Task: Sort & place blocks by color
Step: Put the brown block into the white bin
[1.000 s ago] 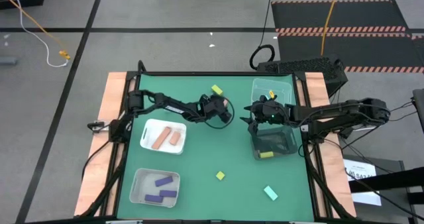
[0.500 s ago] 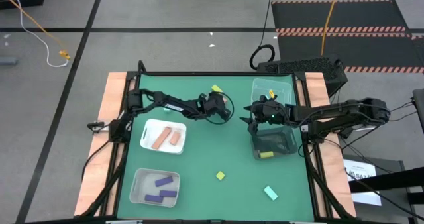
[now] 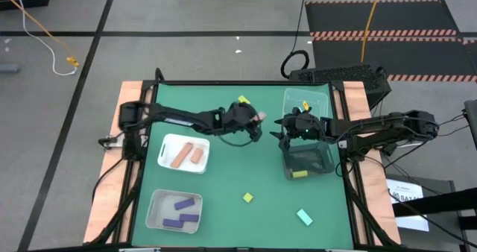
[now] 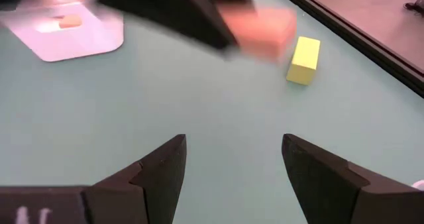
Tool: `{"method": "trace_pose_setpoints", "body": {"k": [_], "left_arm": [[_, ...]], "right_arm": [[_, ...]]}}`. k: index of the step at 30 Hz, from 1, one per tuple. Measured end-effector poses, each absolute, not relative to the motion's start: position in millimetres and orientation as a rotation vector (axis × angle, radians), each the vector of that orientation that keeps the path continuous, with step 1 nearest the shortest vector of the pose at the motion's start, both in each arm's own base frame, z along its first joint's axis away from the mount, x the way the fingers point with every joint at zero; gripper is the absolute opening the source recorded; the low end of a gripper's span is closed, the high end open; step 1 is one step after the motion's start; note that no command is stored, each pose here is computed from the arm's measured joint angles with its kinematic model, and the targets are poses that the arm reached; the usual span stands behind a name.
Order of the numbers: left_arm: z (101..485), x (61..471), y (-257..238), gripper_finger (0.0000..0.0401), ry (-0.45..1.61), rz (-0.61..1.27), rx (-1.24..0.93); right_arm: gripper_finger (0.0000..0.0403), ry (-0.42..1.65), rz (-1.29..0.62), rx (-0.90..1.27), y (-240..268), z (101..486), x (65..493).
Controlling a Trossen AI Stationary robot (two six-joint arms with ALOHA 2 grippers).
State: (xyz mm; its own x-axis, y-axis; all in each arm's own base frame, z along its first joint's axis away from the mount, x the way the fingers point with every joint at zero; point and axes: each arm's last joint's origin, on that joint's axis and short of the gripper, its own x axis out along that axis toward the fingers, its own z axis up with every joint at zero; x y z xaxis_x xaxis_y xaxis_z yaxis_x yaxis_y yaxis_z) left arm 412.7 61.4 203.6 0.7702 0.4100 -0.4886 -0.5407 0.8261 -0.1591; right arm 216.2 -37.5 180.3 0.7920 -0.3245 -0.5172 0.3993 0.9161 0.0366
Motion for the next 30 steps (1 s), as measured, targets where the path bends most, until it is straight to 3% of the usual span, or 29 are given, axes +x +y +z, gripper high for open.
{"method": "trace_pose_setpoints", "body": {"k": [6,13,20,30], "left_arm": [[276,391,33,0.0130,0.306,0.417,-0.151],[336,364,0,0.0130,0.119,0.305,-0.025],[352,353,-18,0.0130,0.071,0.254,0.021],[339,351,-26,0.0130,0.194,0.236,-0.016]], "right_arm": [[0.0240,0.531,-0.394,0.146,-38,180,216],[0.0240,0.530,-0.394,0.146,-37,180,216],[0.0240,0.520,-0.394,0.147,-38,181,216],[0.0240,0.506,-0.393,0.147,-38,182,217]]}}
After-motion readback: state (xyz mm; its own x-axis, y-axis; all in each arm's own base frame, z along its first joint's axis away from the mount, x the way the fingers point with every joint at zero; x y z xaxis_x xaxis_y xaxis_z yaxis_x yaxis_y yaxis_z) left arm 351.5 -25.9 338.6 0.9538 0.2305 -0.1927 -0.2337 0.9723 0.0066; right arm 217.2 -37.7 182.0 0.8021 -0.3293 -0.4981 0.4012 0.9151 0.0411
